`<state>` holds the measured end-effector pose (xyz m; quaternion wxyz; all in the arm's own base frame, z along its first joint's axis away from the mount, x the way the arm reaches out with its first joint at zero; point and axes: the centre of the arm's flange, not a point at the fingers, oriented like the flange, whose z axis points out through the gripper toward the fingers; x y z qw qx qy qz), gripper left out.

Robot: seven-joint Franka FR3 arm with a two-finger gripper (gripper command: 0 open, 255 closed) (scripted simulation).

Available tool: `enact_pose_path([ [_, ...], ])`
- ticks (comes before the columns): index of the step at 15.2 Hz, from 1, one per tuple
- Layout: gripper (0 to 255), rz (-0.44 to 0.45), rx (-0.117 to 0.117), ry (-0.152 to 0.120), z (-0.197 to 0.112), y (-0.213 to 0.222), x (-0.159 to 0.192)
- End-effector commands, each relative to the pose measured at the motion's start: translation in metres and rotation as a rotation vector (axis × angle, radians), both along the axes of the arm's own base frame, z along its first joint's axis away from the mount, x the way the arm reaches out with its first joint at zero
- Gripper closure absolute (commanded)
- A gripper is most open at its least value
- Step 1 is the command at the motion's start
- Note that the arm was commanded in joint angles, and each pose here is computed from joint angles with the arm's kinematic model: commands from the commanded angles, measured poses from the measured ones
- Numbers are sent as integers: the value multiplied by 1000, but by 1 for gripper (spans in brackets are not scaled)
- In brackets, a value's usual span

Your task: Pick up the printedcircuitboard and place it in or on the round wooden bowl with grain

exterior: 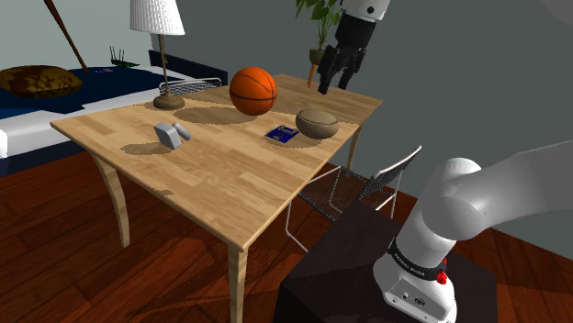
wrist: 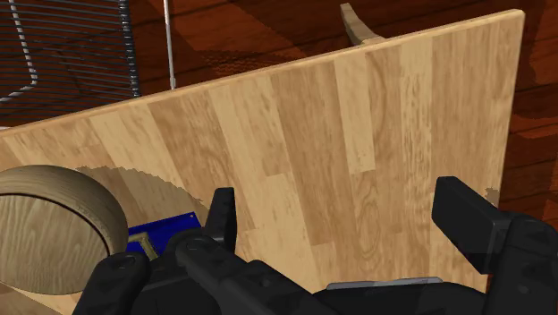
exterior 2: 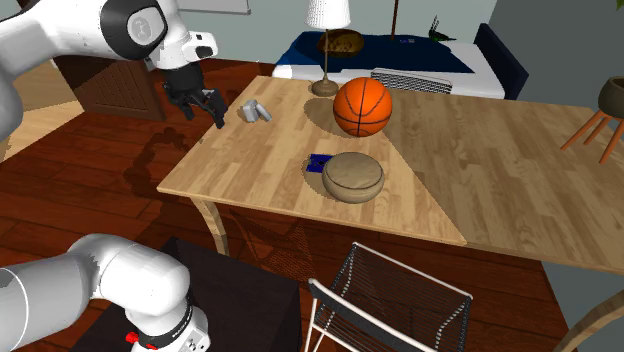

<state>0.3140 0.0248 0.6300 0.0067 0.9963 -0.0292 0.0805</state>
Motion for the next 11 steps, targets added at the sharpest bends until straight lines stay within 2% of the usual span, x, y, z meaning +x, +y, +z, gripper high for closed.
enact_pose_path([
  [1, 0, 0, 0, 0, 0, 0, 0],
  [11, 0, 66, -25, 39, -78, -53, 96],
])
